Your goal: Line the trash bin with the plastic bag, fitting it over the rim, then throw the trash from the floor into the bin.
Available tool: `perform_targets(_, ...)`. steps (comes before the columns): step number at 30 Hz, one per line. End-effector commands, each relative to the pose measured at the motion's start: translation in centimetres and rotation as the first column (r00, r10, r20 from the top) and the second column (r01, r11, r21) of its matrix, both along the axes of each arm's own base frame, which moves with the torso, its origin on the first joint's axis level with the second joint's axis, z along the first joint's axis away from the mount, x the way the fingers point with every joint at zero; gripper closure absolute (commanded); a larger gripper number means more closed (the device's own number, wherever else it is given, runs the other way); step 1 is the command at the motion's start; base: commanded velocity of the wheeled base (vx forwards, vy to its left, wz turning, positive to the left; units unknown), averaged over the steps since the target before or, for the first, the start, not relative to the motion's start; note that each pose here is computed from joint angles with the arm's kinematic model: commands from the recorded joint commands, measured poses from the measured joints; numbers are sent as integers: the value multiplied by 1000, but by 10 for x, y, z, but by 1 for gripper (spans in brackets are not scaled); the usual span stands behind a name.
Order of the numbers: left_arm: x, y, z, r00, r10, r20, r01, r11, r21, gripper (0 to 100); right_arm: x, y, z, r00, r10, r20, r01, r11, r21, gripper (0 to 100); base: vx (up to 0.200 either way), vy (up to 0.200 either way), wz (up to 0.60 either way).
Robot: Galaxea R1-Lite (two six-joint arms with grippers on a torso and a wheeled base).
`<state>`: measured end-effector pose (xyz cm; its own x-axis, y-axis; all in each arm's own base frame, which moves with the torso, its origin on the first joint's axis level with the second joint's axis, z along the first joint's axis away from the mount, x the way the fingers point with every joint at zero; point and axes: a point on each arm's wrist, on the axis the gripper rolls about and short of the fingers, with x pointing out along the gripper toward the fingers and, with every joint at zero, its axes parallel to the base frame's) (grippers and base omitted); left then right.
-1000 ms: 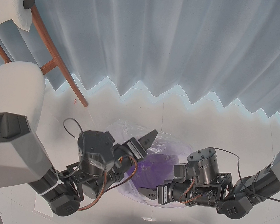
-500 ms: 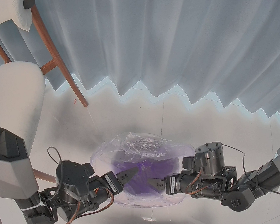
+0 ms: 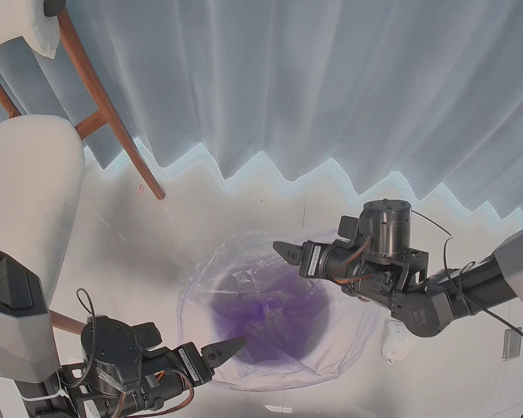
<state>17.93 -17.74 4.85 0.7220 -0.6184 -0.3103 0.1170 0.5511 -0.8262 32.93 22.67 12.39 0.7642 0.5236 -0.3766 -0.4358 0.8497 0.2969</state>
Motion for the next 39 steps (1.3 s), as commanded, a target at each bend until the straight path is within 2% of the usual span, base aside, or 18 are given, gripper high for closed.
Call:
perform_targets(1, -1, 2, -4, 1000, -3, -9, 3, 1000, 17, 0, 33, 10, -12, 999, -45, 28, 44, 999, 11, 0, 0, 0, 0)
perform_targets(10, 8, -7, -16, 1000, -12, 1, 12, 998, 62, 0, 78, 14, -27, 991, -110, 76, 108, 994, 33, 0, 0, 0, 0)
perform_targets(16, 12, -11, -15, 999, -21, 26, 20, 998, 66, 0, 92, 18, -7, 981, -136, 141, 125, 989, 80, 0, 0, 0, 0)
perform_targets(20, 11, -9, -15, 999, -26, 41, 22, 995, 97, 0, 84, 18, 13, 978, -129, 164, 113, 988, 103, 0, 0, 0, 0)
perform_targets(22, 10, -7, -11, 998, -27, 59, 22, 995, 97, 0, 68, 13, 32, 981, -118, 154, 102, 989, 106, 0, 0, 0, 0)
perform_targets(24, 10, -7, -10, 998, -28, 61, 22, 995, 97, 0, 65, 12, 35, 983, -111, 149, 96, 990, 103, 0, 0, 0, 0)
perform_targets(25, 10, -4, -4, 996, -27, 86, 19, 996, 92, 0, 44, 7, 41, 993, -73, 90, 65, 994, 90, 0, 0, 0, 0)
perform_targets(28, 9, 0, 3, 993, -28, 111, 18, 996, 92, 0, 23, -1, 42, 999, -29, 31, 26, 995, 91, 0, 0, 0, 0)
perform_targets(29, 9, 0, 3, 993, -28, 111, 18, 996, 92, 0, 23, -1, 42, 999, -29, 31, 26, 995, 91, 0, 0, 0, 0)
perform_targets(30, 6, 2, 10, 990, -34, 136, 22, 996, 89, 0, 7, -3, 37, 1000, 12, -12, -11, 996, 86, 0, 0, 0, 0)
perform_targets(33, 1, 4, 12, 988, -59, 144, 42, 992, 118, 0, -14, -8, 29, 995, 68, -72, -61, 994, 90, 0, 0, 0, 0)
perform_targets(34, -3, 5, 11, 987, -76, 140, 57, 989, 137, 0, -26, -7, 28, 989, 111, -96, -101, 990, 101, 0, 0, 0, 0)
perform_targets(36, -10, 9, 14, 985, -106, 139, 85, 985, 152, 0, -40, -8, 29, 978, 166, -123, -151, 980, 129, 0, 0, 0, 0)
perform_targets(39, -17, 16, 10, 987, -124, 100, 105, 978, 178, 0, -45, -6, 35, 978, 181, -103, -163, 973, 165, 0, 0, 0, 0)
